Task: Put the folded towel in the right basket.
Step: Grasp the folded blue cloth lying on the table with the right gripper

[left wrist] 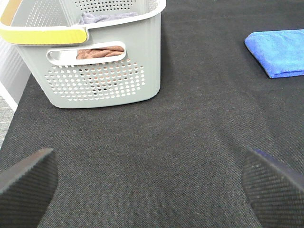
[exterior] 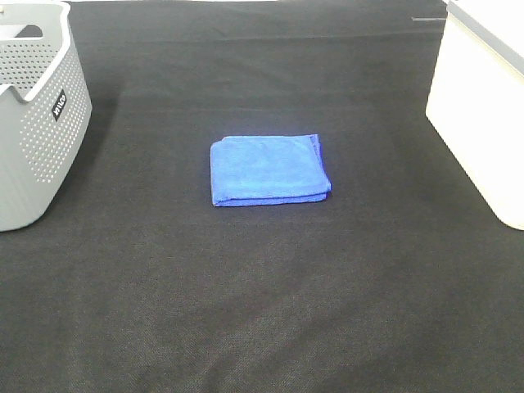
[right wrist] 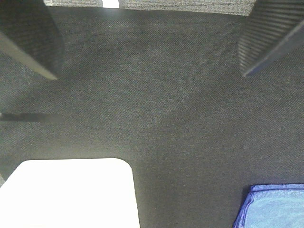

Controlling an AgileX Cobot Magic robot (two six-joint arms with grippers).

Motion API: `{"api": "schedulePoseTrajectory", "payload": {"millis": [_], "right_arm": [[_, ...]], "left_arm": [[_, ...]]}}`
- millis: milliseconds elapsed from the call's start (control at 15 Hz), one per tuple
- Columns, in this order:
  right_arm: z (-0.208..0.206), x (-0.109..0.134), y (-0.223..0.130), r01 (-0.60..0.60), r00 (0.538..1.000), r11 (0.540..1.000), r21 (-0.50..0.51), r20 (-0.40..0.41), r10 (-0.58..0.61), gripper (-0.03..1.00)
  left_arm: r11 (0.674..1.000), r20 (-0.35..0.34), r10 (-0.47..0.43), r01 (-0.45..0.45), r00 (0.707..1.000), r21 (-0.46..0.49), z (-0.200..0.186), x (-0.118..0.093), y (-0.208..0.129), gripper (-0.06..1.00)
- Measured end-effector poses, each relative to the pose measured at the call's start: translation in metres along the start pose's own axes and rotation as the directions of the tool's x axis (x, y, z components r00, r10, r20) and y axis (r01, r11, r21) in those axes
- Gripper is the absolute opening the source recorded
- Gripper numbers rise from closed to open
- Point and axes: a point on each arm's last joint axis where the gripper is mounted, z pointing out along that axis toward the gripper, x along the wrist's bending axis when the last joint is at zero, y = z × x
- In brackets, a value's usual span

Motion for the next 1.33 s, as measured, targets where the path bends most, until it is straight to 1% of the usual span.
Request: {"api": "schedulePoseTrajectory", "payload": {"millis": [1333], "right_arm": [[0.0000, 0.0000, 0.0000, 0.000, 1.000, 1.000, 0.000, 0.000, 0.000, 0.96]], "left_arm": [[1.000, 0.000, 0.000, 0.000, 1.000, 0.000, 0.0000, 0.0000, 0.0000, 0.98]]}}
